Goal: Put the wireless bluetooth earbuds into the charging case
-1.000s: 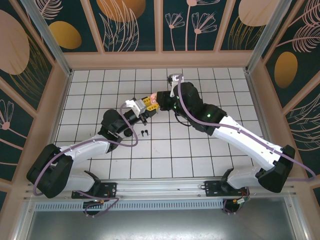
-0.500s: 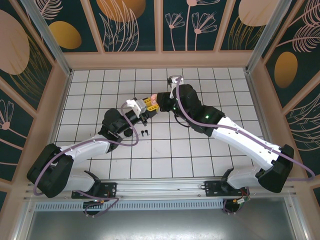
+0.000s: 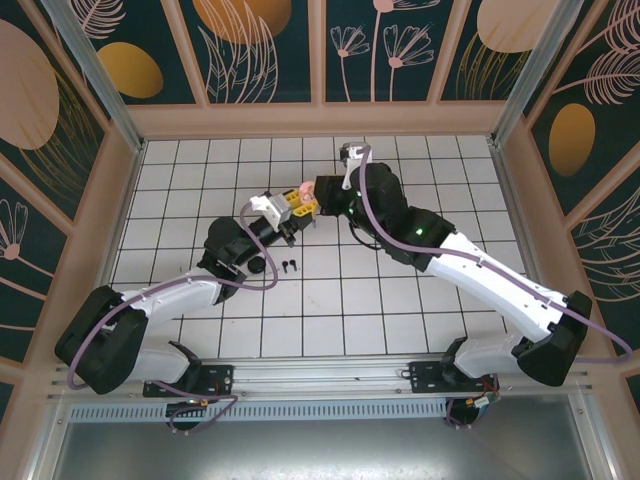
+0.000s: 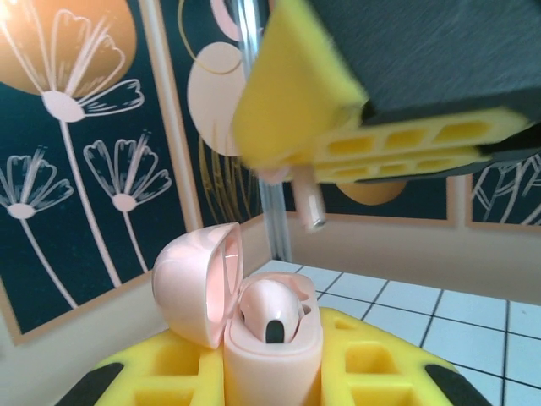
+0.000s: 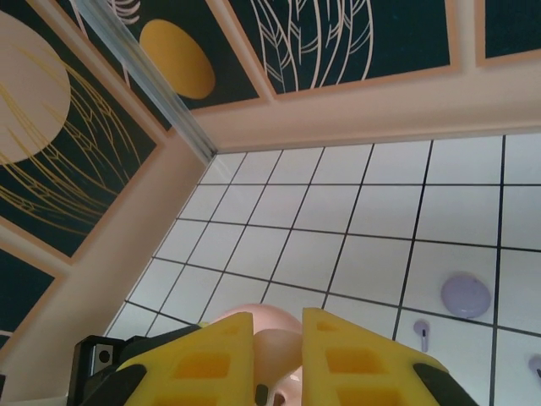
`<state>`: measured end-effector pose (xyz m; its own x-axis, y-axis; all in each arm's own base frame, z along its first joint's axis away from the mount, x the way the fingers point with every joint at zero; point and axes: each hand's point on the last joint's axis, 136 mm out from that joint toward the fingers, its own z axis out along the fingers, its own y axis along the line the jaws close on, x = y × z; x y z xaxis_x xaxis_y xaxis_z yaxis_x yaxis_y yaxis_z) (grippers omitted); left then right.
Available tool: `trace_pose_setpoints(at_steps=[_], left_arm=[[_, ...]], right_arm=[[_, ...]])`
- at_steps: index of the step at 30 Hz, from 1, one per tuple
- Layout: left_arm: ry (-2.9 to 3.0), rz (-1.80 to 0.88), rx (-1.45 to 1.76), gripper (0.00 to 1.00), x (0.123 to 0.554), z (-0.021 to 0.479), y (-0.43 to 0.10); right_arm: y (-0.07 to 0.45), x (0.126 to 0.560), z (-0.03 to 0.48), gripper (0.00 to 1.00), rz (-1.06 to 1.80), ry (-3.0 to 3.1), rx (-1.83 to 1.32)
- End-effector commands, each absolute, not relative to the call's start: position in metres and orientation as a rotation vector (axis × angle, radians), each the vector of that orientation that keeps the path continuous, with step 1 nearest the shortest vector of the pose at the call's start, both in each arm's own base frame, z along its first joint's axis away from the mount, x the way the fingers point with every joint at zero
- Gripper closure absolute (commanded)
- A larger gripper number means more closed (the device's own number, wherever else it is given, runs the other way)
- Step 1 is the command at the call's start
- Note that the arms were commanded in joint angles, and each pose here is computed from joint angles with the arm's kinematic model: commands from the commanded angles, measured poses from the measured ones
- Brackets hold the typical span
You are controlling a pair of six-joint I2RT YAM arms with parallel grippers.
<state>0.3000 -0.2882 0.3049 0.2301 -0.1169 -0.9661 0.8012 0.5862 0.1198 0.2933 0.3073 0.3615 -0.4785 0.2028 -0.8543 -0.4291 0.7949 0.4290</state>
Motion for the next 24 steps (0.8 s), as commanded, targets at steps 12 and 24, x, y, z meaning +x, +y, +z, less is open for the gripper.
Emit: trace_pose_setpoints(at_steps=[12, 24], left_arm=[[1.075, -0.645, 0.63, 1.0, 0.304, 0.337, -0.278], [1.051, -0.668, 0.665, 1.0, 0.295, 0.338, -0.28]], right_arm=[[0.311, 0.295, 0.381, 0.84, 0.826, 1.873, -0.102], [0.324, 0.305, 0.377, 0.84, 0.815, 1.88, -0.119]])
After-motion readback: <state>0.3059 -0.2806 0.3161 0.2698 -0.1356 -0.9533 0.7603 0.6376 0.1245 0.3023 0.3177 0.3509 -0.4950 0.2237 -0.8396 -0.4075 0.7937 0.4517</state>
